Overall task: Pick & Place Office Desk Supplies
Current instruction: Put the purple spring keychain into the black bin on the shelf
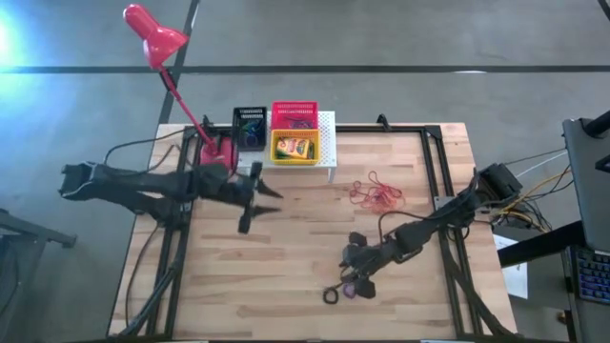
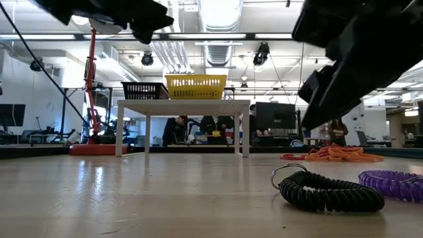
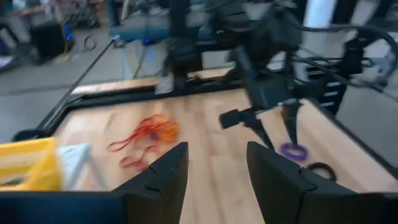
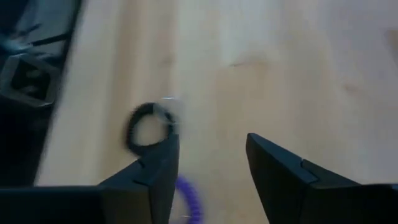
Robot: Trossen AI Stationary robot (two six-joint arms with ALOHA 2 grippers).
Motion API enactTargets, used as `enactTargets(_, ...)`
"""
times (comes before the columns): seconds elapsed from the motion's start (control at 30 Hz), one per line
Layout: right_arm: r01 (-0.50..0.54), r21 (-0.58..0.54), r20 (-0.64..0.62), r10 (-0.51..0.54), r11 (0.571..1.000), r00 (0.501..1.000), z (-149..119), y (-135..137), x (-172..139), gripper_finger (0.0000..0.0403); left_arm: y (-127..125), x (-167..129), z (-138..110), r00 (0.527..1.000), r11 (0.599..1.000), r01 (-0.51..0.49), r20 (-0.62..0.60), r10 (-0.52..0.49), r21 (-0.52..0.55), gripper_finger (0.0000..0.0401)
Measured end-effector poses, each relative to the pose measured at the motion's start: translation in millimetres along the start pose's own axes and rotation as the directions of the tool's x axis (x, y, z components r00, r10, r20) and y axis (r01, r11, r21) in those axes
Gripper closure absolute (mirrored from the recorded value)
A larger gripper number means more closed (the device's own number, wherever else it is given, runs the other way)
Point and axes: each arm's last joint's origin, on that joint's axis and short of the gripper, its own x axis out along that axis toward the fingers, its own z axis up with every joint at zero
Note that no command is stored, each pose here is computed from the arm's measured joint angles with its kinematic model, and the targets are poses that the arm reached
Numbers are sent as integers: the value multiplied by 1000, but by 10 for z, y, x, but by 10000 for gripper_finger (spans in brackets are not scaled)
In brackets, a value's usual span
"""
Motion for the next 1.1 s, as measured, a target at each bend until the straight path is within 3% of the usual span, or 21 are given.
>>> enactTargets(0.2, -70, -63, -73, 65, 996, 995, -139, 75, 145, 222, -195, 32, -202, 999, 999, -36, 35, 36, 4, 236)
enactTargets(0.47, -33, -102, -175, 14, 994, 984, -289, 30, 244, 252, -198, 30, -249, 998, 998, -63, 30, 63, -18, 236)
enactTargets(0.6, -35, -113, -206, 11, 993, 979, -313, 16, 262, 288, -197, 31, -245, 997, 998, -65, 34, 64, 15, 236)
enactTargets(0.8, -16, -89, -223, -4, 996, 975, -309, -17, 248, 378, -183, 30, -237, 996, 996, -78, 41, 77, 32, 236)
enactTargets(0.97, 63, -36, -169, -68, 997, 983, -192, -134, 169, 385, -182, 35, -241, 996, 996, -78, 38, 77, 36, 236)
enactTargets(1.1, 228, 32, 51, -229, 973, 972, 13, -229, 79, 388, -181, 82, -273, 997, 996, -76, 25, 76, 35, 236)
